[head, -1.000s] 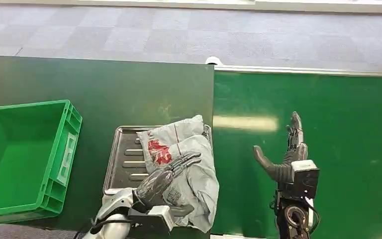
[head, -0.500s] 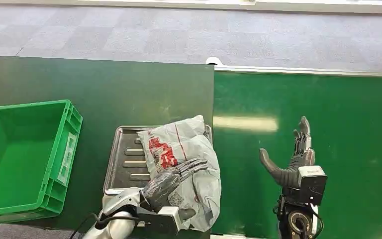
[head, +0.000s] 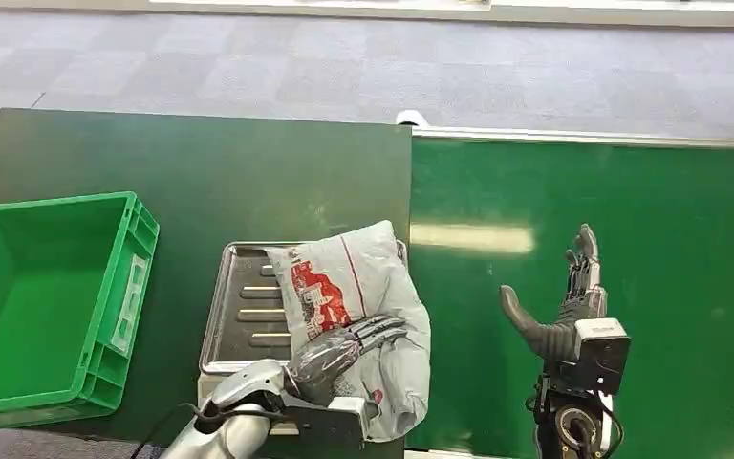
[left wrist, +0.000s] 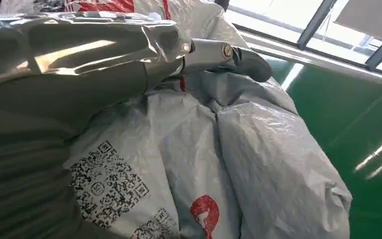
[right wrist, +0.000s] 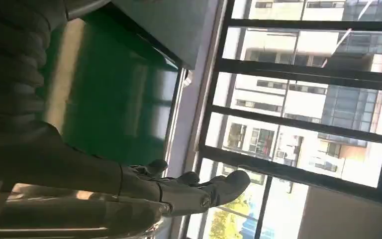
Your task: Moved the parcel from conveyor to table for the left to box.
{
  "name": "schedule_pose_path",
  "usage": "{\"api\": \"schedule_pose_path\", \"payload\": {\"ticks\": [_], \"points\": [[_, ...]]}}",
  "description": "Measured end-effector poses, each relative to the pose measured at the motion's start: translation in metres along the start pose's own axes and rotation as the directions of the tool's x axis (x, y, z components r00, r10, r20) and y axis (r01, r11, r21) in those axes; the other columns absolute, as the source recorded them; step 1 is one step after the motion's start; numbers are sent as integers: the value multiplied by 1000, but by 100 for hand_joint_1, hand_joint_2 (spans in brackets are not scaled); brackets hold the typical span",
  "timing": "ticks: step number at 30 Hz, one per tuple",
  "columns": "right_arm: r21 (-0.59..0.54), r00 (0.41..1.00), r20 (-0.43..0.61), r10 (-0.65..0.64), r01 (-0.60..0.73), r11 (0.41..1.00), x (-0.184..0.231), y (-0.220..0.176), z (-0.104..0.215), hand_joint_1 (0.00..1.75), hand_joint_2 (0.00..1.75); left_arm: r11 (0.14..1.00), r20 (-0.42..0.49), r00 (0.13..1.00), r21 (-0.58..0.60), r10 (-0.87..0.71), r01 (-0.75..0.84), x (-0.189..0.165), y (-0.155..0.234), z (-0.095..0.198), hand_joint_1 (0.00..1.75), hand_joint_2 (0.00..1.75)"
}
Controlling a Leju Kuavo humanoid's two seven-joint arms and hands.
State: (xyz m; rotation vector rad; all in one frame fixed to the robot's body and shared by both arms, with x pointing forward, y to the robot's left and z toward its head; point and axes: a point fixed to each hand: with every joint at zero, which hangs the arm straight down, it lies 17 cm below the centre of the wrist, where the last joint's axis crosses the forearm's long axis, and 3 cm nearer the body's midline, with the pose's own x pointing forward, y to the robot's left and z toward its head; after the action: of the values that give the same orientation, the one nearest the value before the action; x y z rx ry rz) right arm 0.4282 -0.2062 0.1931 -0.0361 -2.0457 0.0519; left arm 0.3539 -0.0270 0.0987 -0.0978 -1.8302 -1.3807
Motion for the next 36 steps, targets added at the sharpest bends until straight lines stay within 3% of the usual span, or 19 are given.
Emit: {"api": "schedule_pose_path", "payload": {"ticks": [6,8,9,10,13,36], "points": [[-1,1000,0,1,-1,1000,0,-1,0,0,175,1000,-3,1000,-16,-10,10,-3,-3,-2,12,175],[-1,1000,0,1,-1,1000,0,-1,0,0,175,1000,-3,1000,-19,-11,11,-3,-4,-2,30,175],[-2,1000,-1,1,-1,1000,0,-1,0,0,175,1000,-3,1000,-19,-11,11,-3,-4,-2,61,175],[-2,1000,-1,1,-1,1000,0,-1,0,0,175,1000,-4,1000,-19,-13,13,-3,-4,-2,115,175],[-2,1000,-1,1,-1,1000,0,-1,0,0,175,1000,-7,1000,-21,-18,18,-5,-3,-3,166,175],[-6,1000,-10,-1,1,1000,-3,-2,2,0,175,999,1,999,-21,-35,35,-4,-3,-8,169,175]]}}
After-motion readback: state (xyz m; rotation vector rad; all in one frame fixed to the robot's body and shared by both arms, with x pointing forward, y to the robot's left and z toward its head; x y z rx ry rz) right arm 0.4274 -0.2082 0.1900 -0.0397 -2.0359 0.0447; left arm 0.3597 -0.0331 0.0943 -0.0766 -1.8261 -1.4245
